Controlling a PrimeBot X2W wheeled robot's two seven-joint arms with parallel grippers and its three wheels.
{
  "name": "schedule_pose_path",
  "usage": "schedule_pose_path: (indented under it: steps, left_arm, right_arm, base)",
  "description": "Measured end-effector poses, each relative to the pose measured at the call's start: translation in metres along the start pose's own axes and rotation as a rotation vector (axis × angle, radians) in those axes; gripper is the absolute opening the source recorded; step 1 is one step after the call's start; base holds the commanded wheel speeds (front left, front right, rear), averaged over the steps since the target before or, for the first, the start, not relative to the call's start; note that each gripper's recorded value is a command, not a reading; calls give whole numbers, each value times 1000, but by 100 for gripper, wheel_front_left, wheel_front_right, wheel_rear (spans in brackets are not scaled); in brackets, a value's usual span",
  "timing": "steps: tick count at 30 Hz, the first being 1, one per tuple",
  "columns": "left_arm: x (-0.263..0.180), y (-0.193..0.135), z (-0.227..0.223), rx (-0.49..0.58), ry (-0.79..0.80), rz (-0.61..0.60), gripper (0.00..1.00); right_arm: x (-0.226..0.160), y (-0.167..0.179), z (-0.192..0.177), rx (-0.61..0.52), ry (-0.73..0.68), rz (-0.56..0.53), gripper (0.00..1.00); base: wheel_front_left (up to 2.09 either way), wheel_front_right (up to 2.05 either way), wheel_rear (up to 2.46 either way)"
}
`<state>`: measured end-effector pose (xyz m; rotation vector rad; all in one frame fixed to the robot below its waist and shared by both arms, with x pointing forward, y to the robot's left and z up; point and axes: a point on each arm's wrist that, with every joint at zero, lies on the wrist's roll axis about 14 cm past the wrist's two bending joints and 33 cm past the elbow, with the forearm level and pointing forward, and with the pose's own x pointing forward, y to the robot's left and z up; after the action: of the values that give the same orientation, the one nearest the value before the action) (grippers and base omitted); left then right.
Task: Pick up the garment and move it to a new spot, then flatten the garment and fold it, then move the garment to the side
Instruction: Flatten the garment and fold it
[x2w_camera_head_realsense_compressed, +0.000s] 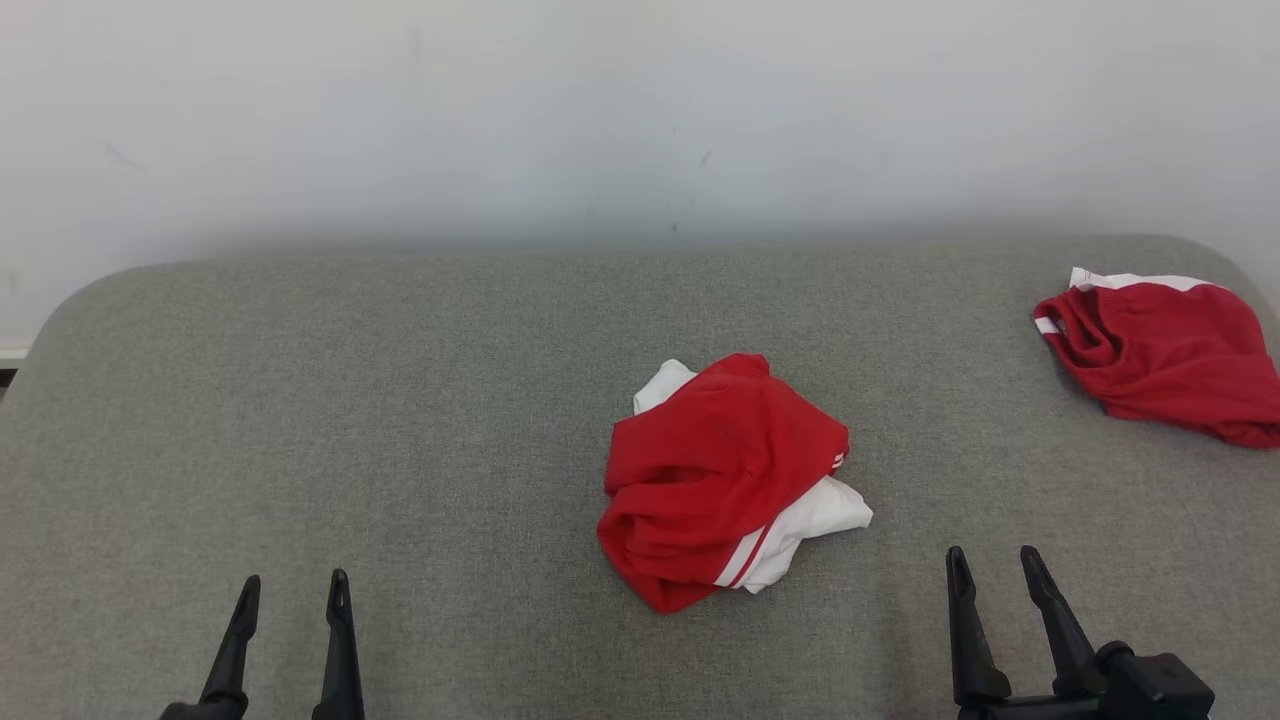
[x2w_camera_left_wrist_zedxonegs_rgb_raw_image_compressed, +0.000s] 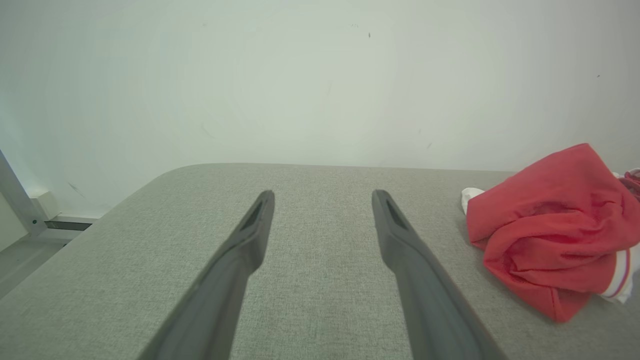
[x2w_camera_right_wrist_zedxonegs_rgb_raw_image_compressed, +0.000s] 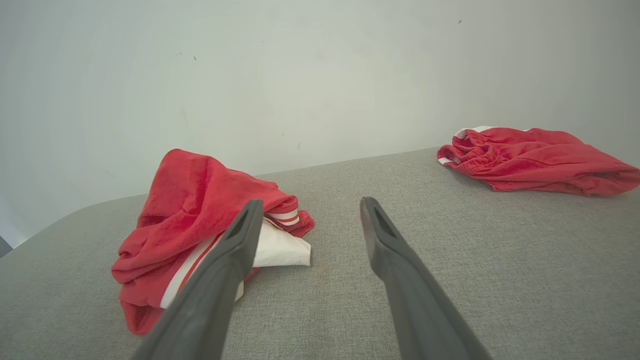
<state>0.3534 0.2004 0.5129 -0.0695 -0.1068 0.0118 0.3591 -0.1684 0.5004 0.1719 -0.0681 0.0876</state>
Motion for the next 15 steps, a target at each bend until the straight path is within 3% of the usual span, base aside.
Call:
schedule_pose_path:
  steps: [15]
  left_arm:
    - [0, -2, -5, -2, 15, -6, 100]
  right_arm:
    - [0, -1, -3, 1, 8, -5, 100]
  base:
    - [0, 0, 0]
